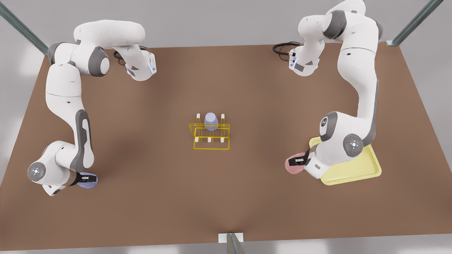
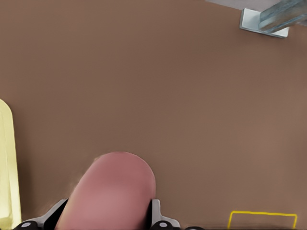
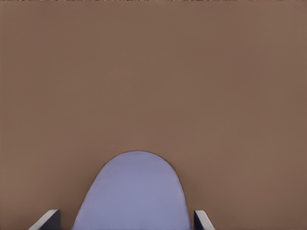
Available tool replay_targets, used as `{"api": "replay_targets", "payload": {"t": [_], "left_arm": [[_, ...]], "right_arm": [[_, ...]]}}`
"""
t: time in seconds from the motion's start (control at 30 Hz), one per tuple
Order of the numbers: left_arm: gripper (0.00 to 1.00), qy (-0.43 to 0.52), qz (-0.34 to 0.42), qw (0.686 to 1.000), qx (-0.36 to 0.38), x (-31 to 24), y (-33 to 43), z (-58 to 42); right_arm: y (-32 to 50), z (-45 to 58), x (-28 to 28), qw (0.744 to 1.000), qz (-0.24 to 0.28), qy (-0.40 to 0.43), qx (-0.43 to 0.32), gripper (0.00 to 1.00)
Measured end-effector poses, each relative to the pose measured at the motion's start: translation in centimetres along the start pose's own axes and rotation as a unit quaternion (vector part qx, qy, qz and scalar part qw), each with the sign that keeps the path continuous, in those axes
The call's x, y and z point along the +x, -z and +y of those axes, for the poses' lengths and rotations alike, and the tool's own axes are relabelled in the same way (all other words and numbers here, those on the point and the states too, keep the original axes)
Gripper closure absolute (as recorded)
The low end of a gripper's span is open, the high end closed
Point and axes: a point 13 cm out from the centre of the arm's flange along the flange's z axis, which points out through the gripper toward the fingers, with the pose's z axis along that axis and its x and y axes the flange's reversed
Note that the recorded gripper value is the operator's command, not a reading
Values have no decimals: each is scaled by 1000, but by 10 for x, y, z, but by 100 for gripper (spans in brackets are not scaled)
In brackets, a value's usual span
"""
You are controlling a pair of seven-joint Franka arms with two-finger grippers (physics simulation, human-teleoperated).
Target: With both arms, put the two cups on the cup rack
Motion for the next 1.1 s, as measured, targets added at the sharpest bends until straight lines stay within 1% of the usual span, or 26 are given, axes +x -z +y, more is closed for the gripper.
{"api": "replay_targets", "payload": {"t": [0.1,0.3,0.43,0.57,0.67,0.7,0.73,0.77,0.93,0.97,1.03,1.07,1.1], "left_arm": [[14,15,7,999,30,14,-4,-81],[14,37,54,998,18,105,-53,-201],[14,61,73,995,5,154,-79,-244],[14,95,82,992,-6,177,-100,-262],[13,129,80,988,-5,175,-112,-264],[13,139,79,987,-6,173,-118,-263],[13,149,79,986,-6,172,-122,-263],[0,158,78,984,-6,171,-126,-263],[0,192,62,979,-7,162,-127,-260],[0,210,48,977,-1,138,-100,-246],[0,253,-4,967,13,74,9,-189],[0,261,-30,965,8,54,61,-160],[0,264,-48,963,-15,42,94,-126]], "right_arm": [[0,0,-1,1000,-1,1,0,0],[1,0,0,1000,-1,2,0,0],[2,-1,4,1000,5,3,-2,0],[3,-3,8,1000,11,4,-4,0],[2,-3,9,1000,14,6,-5,4],[2,-3,9,1000,15,7,-5,11],[2,-3,10,1000,16,7,-5,13],[2,-3,9,1000,16,8,-6,13],[6,1,8,1000,16,12,-9,13],[7,2,7,1000,16,12,-10,13],[11,8,6,1000,17,15,-15,13],[15,14,5,1000,16,18,-20,13],[17,26,3,999,16,23,-29,13]]}}
